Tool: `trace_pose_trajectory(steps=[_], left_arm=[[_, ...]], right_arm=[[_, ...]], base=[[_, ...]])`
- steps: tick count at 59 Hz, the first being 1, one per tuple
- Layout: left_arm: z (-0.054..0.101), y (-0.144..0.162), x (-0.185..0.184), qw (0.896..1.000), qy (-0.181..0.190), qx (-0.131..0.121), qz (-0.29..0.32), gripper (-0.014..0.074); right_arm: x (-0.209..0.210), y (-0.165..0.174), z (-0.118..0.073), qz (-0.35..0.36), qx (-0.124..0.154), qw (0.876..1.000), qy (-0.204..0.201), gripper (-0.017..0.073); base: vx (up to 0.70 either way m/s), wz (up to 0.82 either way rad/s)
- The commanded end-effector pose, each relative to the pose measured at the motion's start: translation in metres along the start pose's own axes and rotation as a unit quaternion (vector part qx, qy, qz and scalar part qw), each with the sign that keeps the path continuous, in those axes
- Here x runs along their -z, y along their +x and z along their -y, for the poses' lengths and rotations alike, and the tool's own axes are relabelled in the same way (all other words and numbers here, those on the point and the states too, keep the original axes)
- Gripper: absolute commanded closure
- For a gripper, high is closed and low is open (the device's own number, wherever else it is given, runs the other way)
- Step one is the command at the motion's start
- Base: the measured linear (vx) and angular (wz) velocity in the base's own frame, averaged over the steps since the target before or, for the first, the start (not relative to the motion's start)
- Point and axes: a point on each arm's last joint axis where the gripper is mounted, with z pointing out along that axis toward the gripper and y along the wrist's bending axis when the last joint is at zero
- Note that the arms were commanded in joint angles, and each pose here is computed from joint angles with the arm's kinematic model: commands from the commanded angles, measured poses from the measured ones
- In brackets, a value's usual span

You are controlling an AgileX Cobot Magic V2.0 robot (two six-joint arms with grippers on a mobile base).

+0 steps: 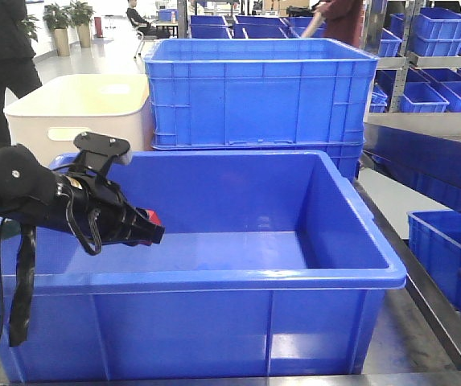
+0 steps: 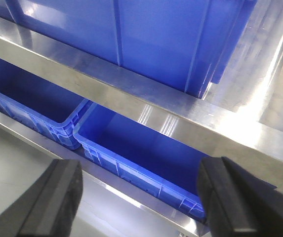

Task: Pick red and yellow blocks into blue bin
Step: 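Move the left gripper over the bin and release the red cube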

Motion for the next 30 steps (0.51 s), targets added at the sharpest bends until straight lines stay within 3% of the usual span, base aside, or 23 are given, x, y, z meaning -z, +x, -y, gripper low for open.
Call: trace_pose_trajectory(steps=[1, 15, 30], left_arm=[[0.006, -0.026, 0.031, 0.997, -0.008, -0.004, 0.078, 0.0049], [0.012, -0.035, 0.063, 0.993, -0.013, -0.012, 0.113, 0.0001], [0.033, -0.039, 0.160, 0.986, -0.007, -0.038, 0.165, 0.0001]], right_arm=[[0.006, -0.014, 0.001, 0.048, 0.005, 0.999, 0.008, 0.0032], [0.006, -0.013, 0.001, 0.048, 0.005, 0.999, 0.008, 0.0032], [0.006, -0.013, 0.001, 0.044, 0.005, 0.999, 0.007, 0.0032]], base=[[0.00, 0.00], [0.00, 0.00], [0.00, 0.00]])
